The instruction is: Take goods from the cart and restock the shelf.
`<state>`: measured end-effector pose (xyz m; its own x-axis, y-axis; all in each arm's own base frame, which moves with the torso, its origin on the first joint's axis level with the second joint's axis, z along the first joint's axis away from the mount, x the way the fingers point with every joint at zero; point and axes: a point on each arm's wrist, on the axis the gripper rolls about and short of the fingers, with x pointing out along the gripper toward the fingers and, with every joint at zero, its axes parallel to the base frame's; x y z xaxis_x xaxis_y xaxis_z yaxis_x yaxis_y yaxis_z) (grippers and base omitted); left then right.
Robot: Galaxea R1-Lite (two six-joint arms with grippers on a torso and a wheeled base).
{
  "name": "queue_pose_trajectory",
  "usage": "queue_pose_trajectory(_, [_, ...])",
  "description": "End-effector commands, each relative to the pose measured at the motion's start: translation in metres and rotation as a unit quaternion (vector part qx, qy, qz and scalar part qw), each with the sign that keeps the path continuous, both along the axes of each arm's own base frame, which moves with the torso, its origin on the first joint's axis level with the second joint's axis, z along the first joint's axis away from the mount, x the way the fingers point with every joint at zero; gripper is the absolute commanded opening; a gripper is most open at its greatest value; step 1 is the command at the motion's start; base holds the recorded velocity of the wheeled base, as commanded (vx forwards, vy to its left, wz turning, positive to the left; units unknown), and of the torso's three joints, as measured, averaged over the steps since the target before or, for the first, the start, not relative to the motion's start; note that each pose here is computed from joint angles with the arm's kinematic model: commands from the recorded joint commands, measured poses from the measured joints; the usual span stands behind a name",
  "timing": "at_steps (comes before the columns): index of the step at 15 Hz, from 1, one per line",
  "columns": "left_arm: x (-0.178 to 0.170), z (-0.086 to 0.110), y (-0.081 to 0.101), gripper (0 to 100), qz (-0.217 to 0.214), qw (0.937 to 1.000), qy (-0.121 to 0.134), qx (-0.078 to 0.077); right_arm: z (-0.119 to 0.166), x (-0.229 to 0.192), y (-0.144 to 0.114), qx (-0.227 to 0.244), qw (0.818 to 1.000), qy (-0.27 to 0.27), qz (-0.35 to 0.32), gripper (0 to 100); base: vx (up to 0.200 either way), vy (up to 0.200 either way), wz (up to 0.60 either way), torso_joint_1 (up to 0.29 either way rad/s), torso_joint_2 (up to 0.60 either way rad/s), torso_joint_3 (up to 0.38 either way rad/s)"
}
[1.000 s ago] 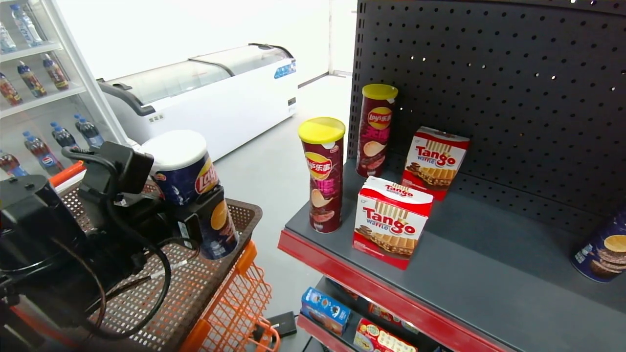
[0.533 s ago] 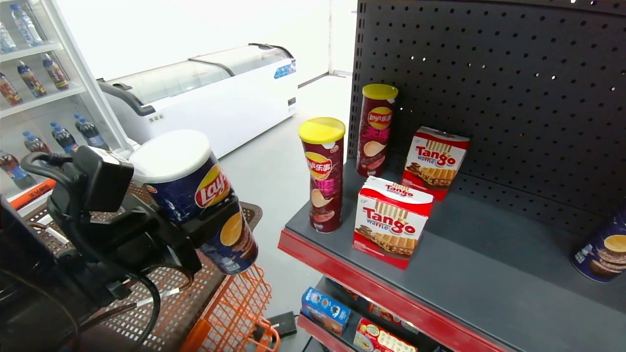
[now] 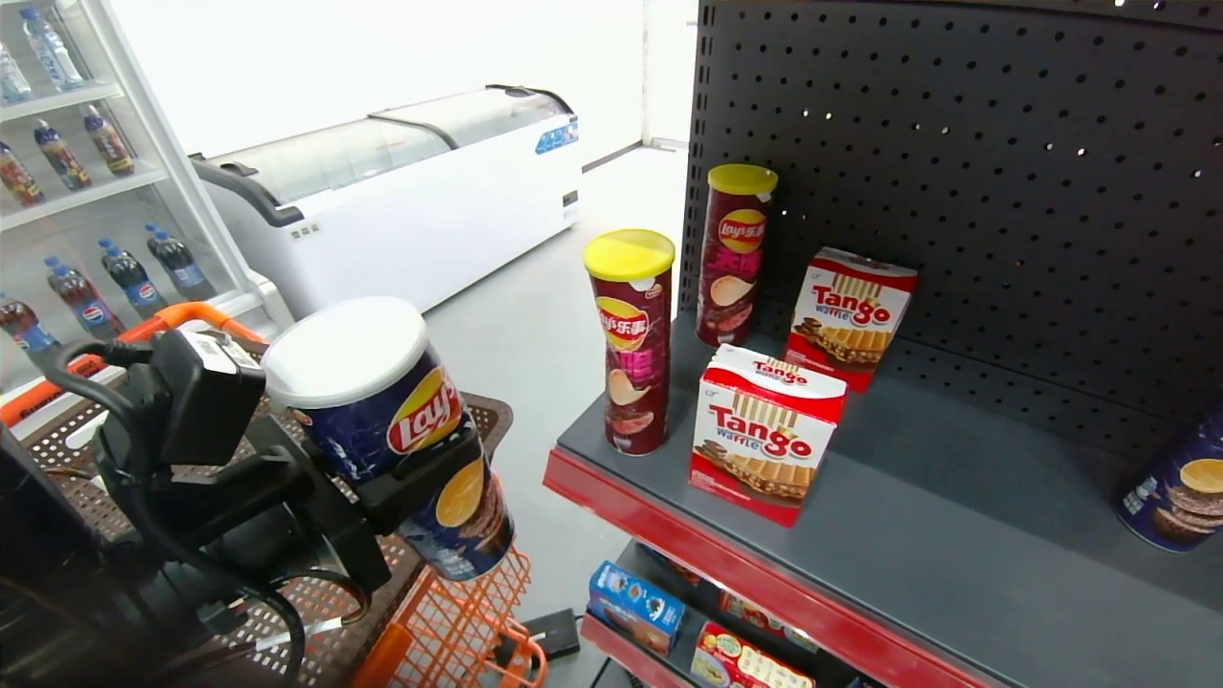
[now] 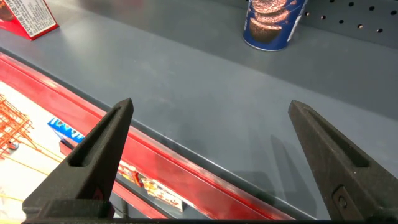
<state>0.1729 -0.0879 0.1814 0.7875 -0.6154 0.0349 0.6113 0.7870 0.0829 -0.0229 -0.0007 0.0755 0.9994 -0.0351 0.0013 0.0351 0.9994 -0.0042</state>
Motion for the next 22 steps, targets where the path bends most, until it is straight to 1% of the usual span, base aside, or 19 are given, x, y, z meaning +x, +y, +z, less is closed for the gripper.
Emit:
queue_pose_trajectory(1, [-0.001,-0.004,-0.003,0,-0.017,0.9998,0.008,0.004,0.000,0.000,0.000,0.000,1.000,0.001,0.000,100,0.000,0.000,0.00,0.000,0.00,0.000])
queue_pose_trajectory(3, [-0.003,-0.002,-0.008,0,-0.030,0.9995,0.005,0.003,0.000,0.000,0.000,-0.002,1.000,0.001,0.011,100,0.000,0.000,0.00,0.000,0.00,0.000])
queue_pose_trajectory(4, [-0.005,-0.004,-0.011,0,-0.040,0.9991,0.011,0.006,0.000,0.000,0.000,-0.002,1.000,0.001,0.010,100,0.000,0.000,0.00,0.000,0.00,0.000])
queue_pose_trajectory(5, [-0.008,-0.005,-0.015,0,-0.053,0.9982,0.025,0.013,0.000,0.000,0.000,-0.002,1.000,0.001,0.010,100,0.000,0.000,0.00,0.000,0.00,0.000])
queue_pose_trajectory(6, [-0.008,-0.006,-0.017,0,-0.059,0.9977,0.031,0.016,0.000,0.000,0.000,-0.002,1.000,0.001,0.011,100,0.000,0.000,0.00,0.000,0.00,0.000])
queue_pose_trajectory(7, [-0.011,-0.006,-0.023,0,-0.075,0.9959,0.045,0.025,0.000,0.000,0.001,-0.003,1.000,0.001,0.013,100,0.000,0.000,0.00,0.000,0.00,0.000])
queue_pose_trajectory(8, [-0.011,-0.004,-0.026,0,-0.081,0.9953,0.047,0.026,0.000,0.000,0.001,-0.003,1.000,0.001,0.013,100,0.000,0.000,0.00,0.000,0.00,0.000])
queue_pose_trajectory(9, [-0.011,-0.001,-0.030,0,-0.091,0.9947,0.042,0.024,0.000,0.000,0.001,-0.003,1.000,0.001,0.014,100,0.000,0.000,0.00,0.000,0.00,0.000])
queue_pose_trajectory(11, [-0.014,-0.001,-0.035,0,-0.135,0.9896,0.043,0.025,0.000,0.000,0.001,-0.003,1.000,0.001,0.014,100,0.000,0.000,0.00,0.000,0.00,0.000])
queue_pose_trajectory(15, [-0.011,-0.001,-0.040,0,-0.152,0.9870,0.045,0.026,0.000,0.000,0.001,-0.003,1.000,0.001,0.014,100,0.000,0.000,0.00,0.000,0.00,0.000])
queue_pose_trajectory(16, [-0.013,-0.001,-0.040,0,-0.168,0.9844,0.045,0.025,0.000,0.000,0.001,-0.003,1.000,0.001,0.014,100,0.000,0.000,0.00,0.000,0.00,0.000])
queue_pose_trajectory(20, [-0.016,-0.001,-0.041,0,-0.219,0.9744,0.047,0.025,0.000,0.000,0.001,-0.003,1.000,0.001,0.014,100,0.000,0.000,-0.60,-0.004,0.00,0.004])
queue_pose_trajectory(21, [-0.016,-0.003,-0.041,0,-0.225,0.9726,0.054,0.028,0.000,0.000,0.001,-0.003,1.000,0.001,0.014,100,0.000,0.000,-0.60,0.002,0.01,0.002])
queue_pose_trajectory(22, [-0.016,-0.003,-0.041,0,-0.225,0.9722,0.056,0.029,0.000,0.000,0.001,-0.003,1.000,0.001,0.014,100,0.000,0.000,-0.60,0.012,0.00,0.002])
